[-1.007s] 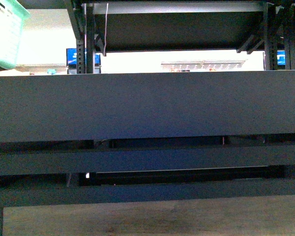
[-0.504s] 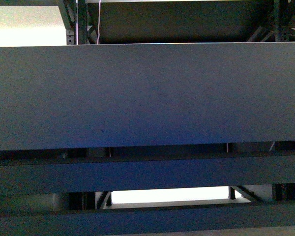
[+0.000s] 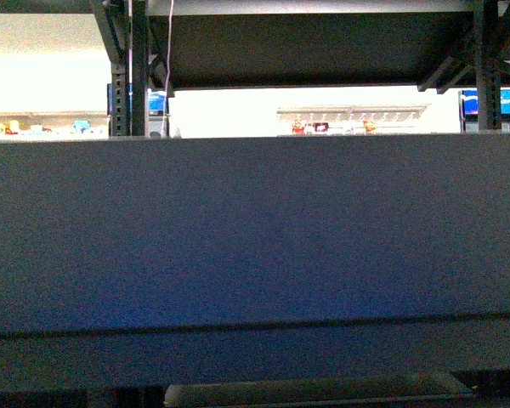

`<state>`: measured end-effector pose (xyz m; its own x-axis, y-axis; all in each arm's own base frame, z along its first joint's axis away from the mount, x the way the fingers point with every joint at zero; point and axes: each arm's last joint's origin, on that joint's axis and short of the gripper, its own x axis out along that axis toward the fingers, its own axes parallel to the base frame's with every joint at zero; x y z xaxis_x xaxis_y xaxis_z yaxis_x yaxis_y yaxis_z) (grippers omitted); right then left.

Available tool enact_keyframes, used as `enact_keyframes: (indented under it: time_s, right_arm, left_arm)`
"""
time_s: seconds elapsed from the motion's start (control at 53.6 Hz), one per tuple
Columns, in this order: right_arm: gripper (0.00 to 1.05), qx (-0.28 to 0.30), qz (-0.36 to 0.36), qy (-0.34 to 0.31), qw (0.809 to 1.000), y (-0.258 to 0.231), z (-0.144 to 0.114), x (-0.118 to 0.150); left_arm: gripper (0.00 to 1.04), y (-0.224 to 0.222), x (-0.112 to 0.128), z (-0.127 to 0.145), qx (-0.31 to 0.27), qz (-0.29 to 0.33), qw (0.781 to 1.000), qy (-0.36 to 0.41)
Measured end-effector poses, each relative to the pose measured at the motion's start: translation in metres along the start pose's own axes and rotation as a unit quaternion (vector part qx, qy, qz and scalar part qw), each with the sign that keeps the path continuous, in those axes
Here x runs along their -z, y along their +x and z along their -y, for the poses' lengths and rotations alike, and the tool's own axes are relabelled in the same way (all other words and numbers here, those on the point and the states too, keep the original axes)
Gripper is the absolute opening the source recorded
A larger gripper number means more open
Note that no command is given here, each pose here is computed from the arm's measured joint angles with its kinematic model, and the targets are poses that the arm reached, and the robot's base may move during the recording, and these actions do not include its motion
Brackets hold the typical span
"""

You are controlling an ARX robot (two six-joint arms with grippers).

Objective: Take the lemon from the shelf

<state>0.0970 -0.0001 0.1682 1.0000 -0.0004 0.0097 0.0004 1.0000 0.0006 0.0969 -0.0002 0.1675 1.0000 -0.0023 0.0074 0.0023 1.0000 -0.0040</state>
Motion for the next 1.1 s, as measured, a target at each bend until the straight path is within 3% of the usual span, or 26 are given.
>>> enact_keyframes:
  time_s: [1.101]
  right_arm:
    - [0.97, 0.000, 0.000, 0.000, 1.000, 0.0000, 0.0000, 0.0000]
  left_arm:
    - [0.97, 0.0000, 0.0000, 0.0000, 0.000, 0.000, 1.000, 0.000]
